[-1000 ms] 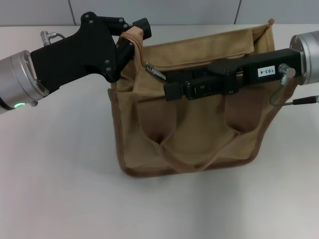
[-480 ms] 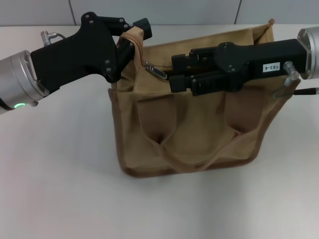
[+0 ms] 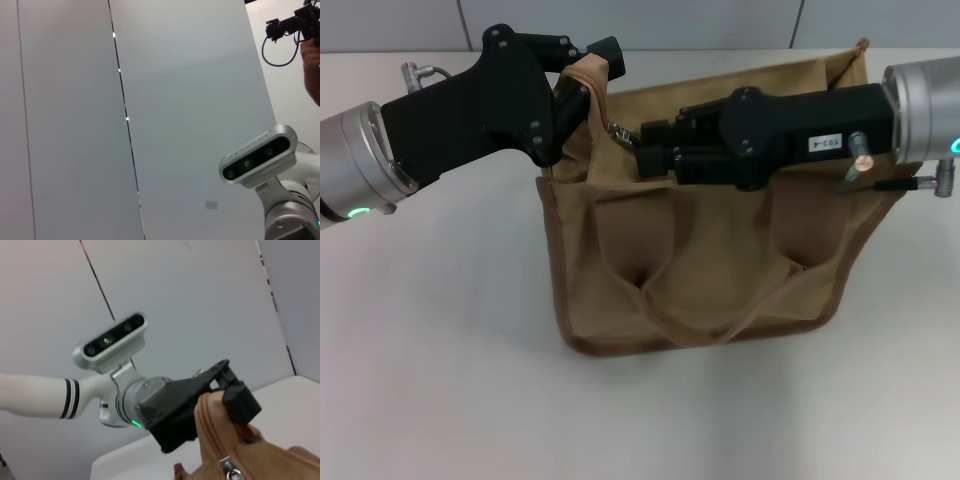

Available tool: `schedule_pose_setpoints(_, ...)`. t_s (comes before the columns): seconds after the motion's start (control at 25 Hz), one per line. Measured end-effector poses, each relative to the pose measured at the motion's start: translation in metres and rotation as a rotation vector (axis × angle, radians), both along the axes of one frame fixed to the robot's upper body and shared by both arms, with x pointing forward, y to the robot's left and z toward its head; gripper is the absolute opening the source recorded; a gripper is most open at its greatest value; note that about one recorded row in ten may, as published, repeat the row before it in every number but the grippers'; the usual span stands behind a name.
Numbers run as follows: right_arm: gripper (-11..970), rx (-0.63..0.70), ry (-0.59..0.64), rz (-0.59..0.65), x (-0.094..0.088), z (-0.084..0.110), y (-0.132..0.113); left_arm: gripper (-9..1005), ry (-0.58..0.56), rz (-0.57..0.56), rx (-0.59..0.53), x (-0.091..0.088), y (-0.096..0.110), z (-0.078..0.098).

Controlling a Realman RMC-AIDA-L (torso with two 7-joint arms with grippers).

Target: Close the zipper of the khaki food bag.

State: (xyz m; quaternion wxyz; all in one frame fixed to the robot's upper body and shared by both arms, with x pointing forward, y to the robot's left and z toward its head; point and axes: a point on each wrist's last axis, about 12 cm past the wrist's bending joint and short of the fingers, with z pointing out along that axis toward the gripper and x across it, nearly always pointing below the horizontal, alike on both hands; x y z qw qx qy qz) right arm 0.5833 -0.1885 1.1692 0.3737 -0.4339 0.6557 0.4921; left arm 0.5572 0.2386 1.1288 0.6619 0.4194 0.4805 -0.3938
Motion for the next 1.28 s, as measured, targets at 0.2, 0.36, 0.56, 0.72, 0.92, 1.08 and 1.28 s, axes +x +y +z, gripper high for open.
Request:
schedule_pose_setpoints(0.2,308,-0.023,-0.007,0.006,0.001,-0.003,0.006,0,-0.001,-0.002,-0.001,0.0,-0.001,0.0)
schedule_pose_setpoints(0.36,232,-0.023,-0.021,0.003,0.002,-0.002,0.008,0,-0.004,-0.004,0.0,0.0,-0.001,0.001)
schedule_pose_setpoints(0.56,181,-0.018,-0.047,-0.007,0.002,-0.002,0.004,1,-0.005,-0.005,0.0,0.001,-0.002,0.001)
schedule_pose_setpoints(0.72,180,-0.009,-0.082,-0.023,0.003,-0.002,-0.001,1,-0.005,-0.005,0.001,0.001,-0.002,0.001)
schedule_pose_setpoints(0.92,179,-0.009,-0.122,-0.02,0.003,-0.002,-0.002,1,-0.008,-0.006,0.001,0.001,-0.002,0.001)
schedule_pose_setpoints(1.08,178,-0.014,-0.148,-0.021,0.006,-0.002,0.004,0,-0.009,-0.009,0.002,0.001,-0.003,0.002)
schedule_pose_setpoints(1.28,177,-0.015,-0.159,0.002,0.007,0.0,0.011,0,-0.009,-0.01,0.003,0.002,-0.003,0.002)
